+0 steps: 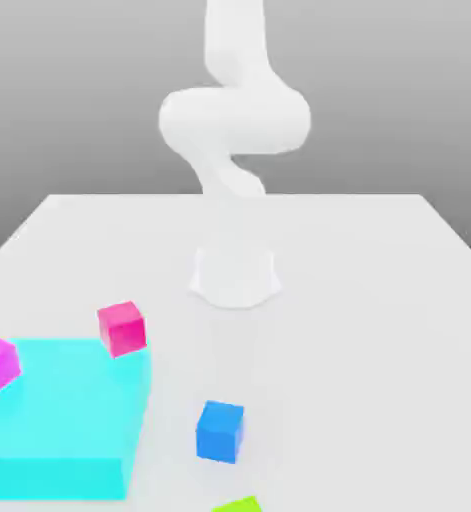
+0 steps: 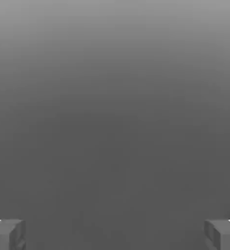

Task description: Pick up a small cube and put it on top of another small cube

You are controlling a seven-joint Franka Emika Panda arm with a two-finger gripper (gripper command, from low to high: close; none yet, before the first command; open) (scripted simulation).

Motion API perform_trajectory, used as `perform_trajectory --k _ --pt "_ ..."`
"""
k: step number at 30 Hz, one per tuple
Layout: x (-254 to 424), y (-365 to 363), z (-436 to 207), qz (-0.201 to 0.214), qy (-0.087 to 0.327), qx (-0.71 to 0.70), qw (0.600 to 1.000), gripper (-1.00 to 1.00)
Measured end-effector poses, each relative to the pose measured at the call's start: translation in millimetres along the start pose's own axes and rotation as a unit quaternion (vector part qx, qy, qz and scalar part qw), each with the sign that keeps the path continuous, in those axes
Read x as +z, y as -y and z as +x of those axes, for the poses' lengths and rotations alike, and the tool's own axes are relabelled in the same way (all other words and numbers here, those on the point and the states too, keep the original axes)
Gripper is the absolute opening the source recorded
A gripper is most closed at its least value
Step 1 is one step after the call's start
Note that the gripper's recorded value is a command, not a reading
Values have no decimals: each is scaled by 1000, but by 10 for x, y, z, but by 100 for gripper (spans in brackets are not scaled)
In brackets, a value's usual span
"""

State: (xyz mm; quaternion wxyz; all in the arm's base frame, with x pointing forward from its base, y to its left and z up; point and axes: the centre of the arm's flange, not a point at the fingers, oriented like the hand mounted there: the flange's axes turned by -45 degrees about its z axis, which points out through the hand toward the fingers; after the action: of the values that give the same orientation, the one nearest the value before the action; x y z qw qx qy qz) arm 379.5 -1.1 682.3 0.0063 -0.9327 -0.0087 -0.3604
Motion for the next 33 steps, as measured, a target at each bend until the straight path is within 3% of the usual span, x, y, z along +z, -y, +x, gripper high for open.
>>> perform_trajectory --k 15,29,33 --pt "2619 20 -450 42 184 -78 979 0" --pt "4586 25 -1984 59 345 -156 924 0" --pt "5027 18 -2403 59 355 -161 919 0"
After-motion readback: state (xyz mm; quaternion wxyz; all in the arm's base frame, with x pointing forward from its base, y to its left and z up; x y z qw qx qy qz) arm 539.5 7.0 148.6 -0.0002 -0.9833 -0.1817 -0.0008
